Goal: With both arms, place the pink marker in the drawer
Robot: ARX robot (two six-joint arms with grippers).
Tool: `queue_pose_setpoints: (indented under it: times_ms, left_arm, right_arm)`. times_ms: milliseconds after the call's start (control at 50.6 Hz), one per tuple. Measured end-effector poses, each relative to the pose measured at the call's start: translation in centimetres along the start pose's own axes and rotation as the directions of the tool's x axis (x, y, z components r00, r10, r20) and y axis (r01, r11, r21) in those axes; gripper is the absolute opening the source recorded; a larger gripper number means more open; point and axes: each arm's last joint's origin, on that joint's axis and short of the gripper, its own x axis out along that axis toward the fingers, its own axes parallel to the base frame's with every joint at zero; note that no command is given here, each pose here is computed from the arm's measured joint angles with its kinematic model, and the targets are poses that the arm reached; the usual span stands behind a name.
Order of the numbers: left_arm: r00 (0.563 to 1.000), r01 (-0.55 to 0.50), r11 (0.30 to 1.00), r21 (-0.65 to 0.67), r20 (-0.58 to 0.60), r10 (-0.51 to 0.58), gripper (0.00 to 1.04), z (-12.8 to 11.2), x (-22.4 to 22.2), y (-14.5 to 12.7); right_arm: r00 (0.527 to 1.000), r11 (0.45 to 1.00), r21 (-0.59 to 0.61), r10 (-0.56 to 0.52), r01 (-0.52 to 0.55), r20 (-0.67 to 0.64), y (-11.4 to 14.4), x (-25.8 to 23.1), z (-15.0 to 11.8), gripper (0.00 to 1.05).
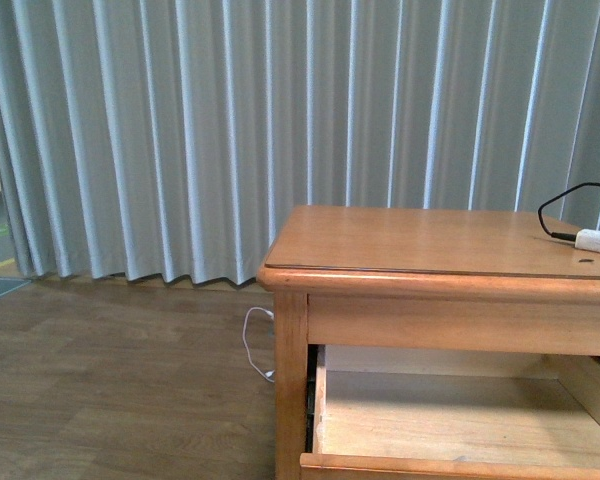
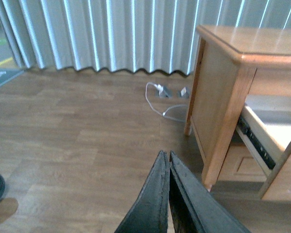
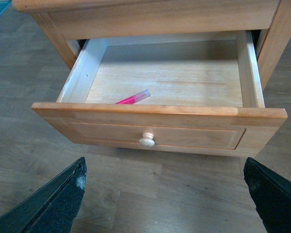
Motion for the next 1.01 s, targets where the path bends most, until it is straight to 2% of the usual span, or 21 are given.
queue_pose_setpoints:
  times_ms: [336,454,533,573,849,888,1007]
  left_arm:
    - [1.0,0.0,1.0,0.0,0.005,0.0,0.04,0.0,-0.1,0.0]
    - [1.0,0.0,1.0,0.0,0.005,0.0,0.26,0.0,-0.1,0.0]
    - [1.0,0.0,1.0,0.0,0.006,0.0,0.39,0.0,-0.1,0.0]
    - [1.0,0.0,1.0,0.0,0.006,0.0,0.46,0.0,-0.1,0.0]
    - [1.0,0.0,1.0,0.0,0.005,0.0,0.97,0.0,-0.1,0.0]
    - [1.0,0.0,1.0,0.001,0.005,0.0,1.0,0.0,-0.1,0.0]
    - [1.0,0.0,1.0,0.0,0.005,0.0,0.99,0.0,-0.1,0.0]
  right_arm:
    - [1.0,1.0,-0.002,0.0,0.0,0.0,0.0,0.0,0.0,0.96]
    - [1.0,0.999,-0.024,-0.023,0.023,0.018,0.0,0.0,0.0,0.96]
    - [0.974,0.973,-0.133,-0.171,0.191,0.147,0.0,0.3,-0.1,0.96]
    - [0.965,0.959,-0.152,-0.216,0.238,0.148,-0.1,0.3,0.0,0.96]
    - [0.975,0.953,-0.239,-0.208,0.183,-0.08,-1.7,3.8,-1.7,0.96]
    - [0.972,0.953,-0.248,-0.208,0.176,-0.112,-2.1,4.7,-2.1,0.96]
    - [0.959,0.954,-0.263,-0.203,0.147,-0.197,-2.8,7.1,-4.1,0.96]
